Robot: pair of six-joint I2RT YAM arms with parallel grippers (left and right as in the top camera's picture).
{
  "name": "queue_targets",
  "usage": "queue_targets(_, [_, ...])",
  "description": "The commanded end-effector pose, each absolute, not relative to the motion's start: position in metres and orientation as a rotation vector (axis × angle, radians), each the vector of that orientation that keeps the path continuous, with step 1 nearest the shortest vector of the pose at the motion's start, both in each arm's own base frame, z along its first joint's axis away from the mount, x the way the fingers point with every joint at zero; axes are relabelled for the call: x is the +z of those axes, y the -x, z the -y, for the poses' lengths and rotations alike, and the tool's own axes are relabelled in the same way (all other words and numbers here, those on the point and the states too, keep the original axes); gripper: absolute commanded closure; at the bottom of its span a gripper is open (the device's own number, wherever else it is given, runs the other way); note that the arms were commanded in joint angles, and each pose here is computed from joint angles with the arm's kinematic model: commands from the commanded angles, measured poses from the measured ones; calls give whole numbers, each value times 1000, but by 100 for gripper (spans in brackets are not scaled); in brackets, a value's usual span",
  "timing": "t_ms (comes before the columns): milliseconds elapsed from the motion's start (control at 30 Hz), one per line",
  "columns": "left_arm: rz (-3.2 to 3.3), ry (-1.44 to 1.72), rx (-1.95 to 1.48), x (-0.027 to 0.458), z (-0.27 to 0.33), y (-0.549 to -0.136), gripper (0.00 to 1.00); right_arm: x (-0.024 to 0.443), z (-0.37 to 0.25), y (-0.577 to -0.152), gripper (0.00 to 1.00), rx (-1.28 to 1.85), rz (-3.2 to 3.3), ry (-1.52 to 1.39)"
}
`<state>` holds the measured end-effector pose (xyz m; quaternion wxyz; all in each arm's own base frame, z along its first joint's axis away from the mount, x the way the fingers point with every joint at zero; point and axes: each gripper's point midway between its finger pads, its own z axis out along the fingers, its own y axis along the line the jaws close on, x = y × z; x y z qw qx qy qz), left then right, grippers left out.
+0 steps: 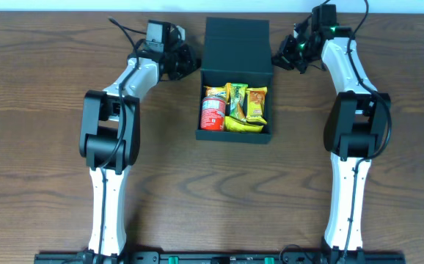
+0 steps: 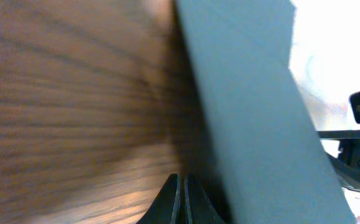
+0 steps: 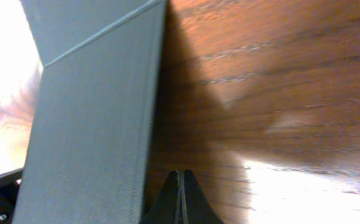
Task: Pack container
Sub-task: 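Grip the lid edges with both grippers and swing the lid forward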
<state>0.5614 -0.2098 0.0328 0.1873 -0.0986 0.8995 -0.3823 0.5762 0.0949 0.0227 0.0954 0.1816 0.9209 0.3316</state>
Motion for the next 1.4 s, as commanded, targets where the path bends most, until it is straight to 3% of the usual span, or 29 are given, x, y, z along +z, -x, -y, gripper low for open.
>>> queue_targets(0, [-2509, 267, -1058, 30, 210, -569, 94, 18, -105, -573, 99, 1047, -2735, -471])
queue_targets(800, [-2290, -89, -1202, 72, 236, -579, 95, 87, -120, -585, 98, 1494, -2331, 79])
queue_targets(1367, [-2003, -470, -1388, 121, 243, -567, 95, 150, -115, -564, 98, 1866, -1977, 335])
